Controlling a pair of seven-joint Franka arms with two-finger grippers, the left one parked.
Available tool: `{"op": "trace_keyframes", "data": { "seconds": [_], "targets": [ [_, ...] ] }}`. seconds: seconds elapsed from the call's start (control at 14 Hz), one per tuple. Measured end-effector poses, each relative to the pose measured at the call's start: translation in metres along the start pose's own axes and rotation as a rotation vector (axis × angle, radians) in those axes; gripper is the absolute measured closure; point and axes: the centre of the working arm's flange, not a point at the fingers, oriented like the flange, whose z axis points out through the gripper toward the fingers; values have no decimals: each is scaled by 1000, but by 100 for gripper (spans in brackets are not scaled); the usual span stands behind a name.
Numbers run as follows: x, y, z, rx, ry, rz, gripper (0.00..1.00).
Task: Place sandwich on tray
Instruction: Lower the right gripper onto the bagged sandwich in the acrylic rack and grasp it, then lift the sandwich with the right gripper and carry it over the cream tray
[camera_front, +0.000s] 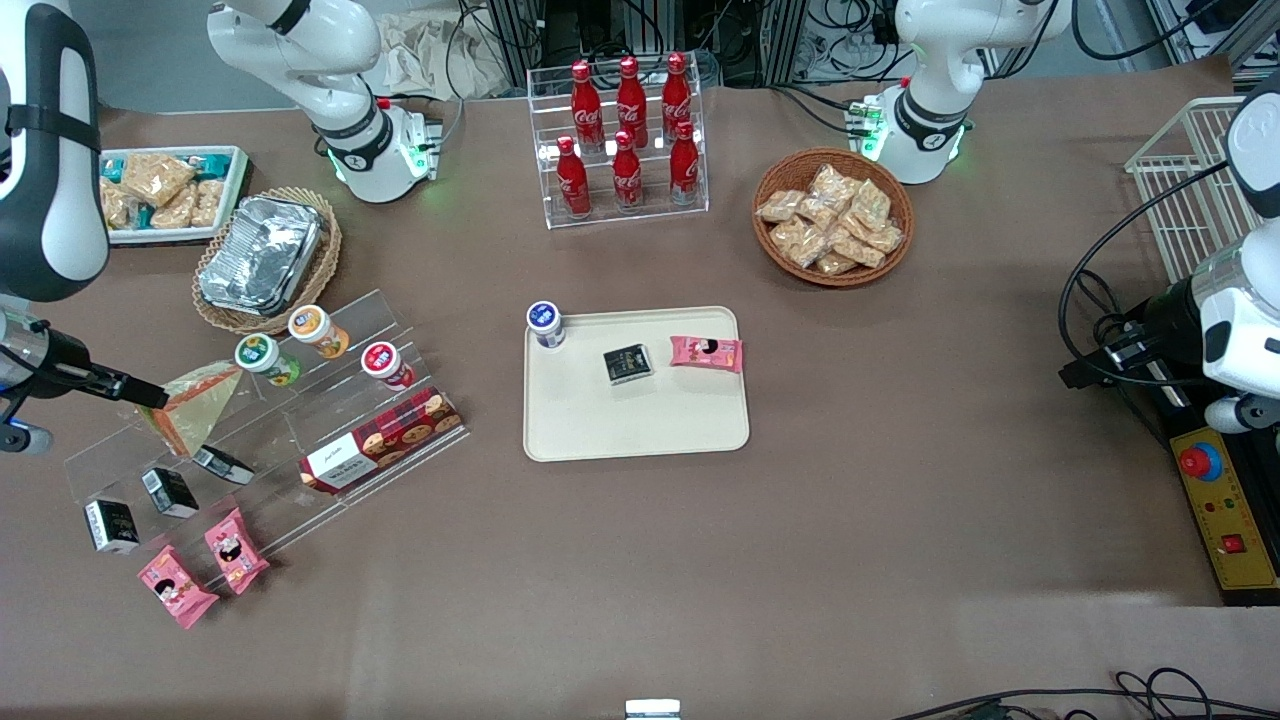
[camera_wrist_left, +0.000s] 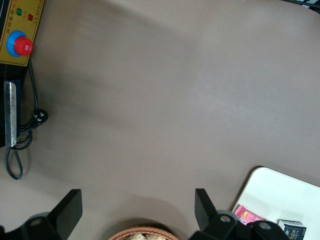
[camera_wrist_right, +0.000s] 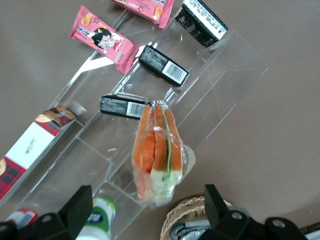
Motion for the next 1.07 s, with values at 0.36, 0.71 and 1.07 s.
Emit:
{"op": "trace_keyframes", "data": {
  "seconds": [0.36, 0.71, 1.07],
  "targets": [
    [-7, 7, 54, 10, 61, 12, 0],
    [-13, 6, 84, 16, 101, 10, 1],
    [-16, 14, 95, 16, 100, 22, 37]
  ]
}}
